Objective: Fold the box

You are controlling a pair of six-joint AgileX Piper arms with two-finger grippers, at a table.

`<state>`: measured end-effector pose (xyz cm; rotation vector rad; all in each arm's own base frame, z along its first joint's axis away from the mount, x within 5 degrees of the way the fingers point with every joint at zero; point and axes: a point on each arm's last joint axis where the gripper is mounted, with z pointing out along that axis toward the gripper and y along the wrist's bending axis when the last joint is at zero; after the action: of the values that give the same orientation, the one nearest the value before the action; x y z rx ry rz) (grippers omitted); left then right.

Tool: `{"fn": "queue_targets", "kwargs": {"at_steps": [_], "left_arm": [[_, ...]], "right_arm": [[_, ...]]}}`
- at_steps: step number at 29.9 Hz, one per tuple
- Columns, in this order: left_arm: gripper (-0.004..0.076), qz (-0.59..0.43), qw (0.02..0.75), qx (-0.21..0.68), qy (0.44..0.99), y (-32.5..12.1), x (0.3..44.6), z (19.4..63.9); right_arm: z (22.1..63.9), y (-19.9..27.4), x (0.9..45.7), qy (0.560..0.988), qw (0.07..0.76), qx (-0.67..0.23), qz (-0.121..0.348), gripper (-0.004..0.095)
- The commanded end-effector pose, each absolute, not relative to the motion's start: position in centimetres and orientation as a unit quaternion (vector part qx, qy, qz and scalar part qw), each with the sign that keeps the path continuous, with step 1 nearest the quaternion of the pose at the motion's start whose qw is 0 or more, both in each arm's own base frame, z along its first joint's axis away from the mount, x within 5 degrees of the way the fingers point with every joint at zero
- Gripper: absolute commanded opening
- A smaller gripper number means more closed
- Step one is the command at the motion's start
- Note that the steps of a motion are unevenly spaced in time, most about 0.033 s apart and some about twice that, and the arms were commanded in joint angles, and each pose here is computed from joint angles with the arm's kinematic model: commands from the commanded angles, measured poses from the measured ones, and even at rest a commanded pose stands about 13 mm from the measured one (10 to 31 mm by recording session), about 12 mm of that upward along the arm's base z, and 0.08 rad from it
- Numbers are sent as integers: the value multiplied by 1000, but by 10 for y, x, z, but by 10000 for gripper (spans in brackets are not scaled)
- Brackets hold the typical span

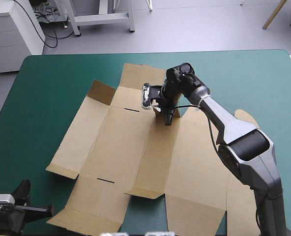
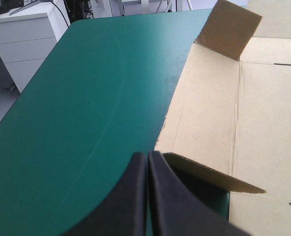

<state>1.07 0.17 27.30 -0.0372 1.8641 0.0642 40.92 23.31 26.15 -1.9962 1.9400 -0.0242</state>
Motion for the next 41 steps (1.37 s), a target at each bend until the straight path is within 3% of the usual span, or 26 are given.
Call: {"fn": "queue_targets", "kwargs": {"at_steps": [1, 9, 16, 19, 23, 28, 31, 37, 41], "left_arm": [[-10, 27, 638, -16, 769, 1, 9, 285], [-10, 27, 638, -16, 769, 1, 9, 285], [-10, 27, 638, -16, 769, 1, 9, 285], [-10, 27, 638, -16, 769, 1, 9, 285], [-10, 27, 638, -16, 769, 1, 9, 285], [-10, 27, 638, -16, 769, 1, 9, 285], [-10, 27, 638, -16, 769, 1, 9, 285], [-10, 27, 638, -16, 769, 1, 9, 285], [-10, 27, 638, -16, 769, 1, 9, 285]], "right_arm": [[304, 244, 397, 632, 251, -733, -18, -19], [303, 272, 389, 593, 288, -751, -20, -20], [298, 275, 393, 601, 293, -743, -17, -19], [297, 275, 393, 603, 292, -742, -16, 27], [299, 275, 393, 607, 295, -738, -16, 292], [319, 276, 395, 644, 322, -694, -9, 812], [338, 272, 395, 654, 333, -679, -20, 927], [366, 262, 389, 705, 324, -630, -26, 909], [375, 260, 388, 751, 336, -569, -5, 732]]}}
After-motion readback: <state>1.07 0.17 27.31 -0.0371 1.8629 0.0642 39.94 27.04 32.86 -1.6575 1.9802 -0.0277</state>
